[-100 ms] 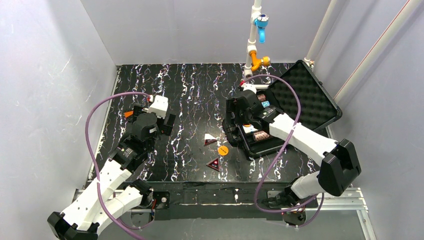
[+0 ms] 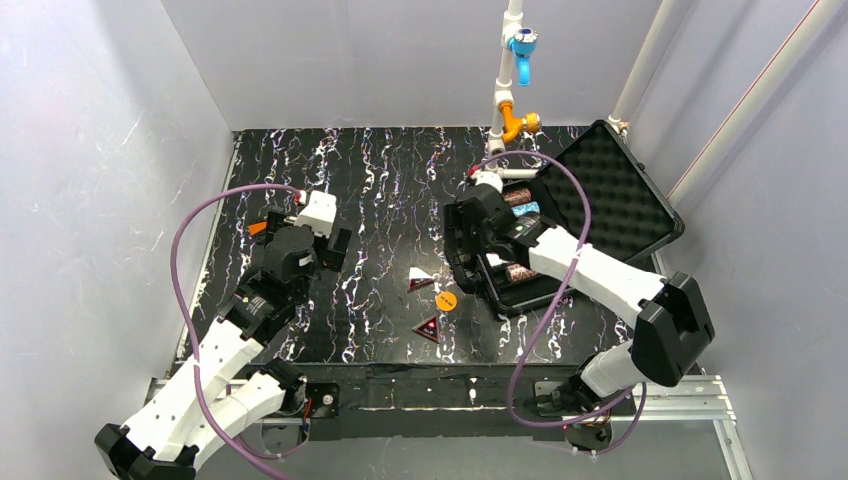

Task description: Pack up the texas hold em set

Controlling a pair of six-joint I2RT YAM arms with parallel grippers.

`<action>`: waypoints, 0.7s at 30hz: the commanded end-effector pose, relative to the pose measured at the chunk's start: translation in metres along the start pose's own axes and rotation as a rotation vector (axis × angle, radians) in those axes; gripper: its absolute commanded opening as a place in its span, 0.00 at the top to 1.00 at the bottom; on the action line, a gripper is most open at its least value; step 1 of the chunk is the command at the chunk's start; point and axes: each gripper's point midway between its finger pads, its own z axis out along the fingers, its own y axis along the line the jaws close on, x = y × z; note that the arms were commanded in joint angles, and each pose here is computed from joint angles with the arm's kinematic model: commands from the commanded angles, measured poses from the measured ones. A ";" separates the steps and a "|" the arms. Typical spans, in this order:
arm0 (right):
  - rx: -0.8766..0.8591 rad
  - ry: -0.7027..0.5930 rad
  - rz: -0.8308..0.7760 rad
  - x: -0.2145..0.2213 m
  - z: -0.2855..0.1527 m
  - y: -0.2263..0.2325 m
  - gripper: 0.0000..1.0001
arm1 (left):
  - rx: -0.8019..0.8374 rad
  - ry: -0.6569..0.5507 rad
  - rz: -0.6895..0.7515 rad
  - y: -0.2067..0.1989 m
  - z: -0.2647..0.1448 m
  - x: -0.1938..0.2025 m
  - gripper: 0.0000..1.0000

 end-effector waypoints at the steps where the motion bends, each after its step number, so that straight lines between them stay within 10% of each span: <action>1: 0.029 0.014 -0.053 0.008 -0.001 0.021 0.02 | 0.000 -0.016 -0.009 0.003 -0.005 -0.004 0.02; 21: 0.068 0.187 -0.131 0.086 0.012 0.037 0.02 | 0.003 -0.028 -0.015 0.004 -0.008 -0.006 0.02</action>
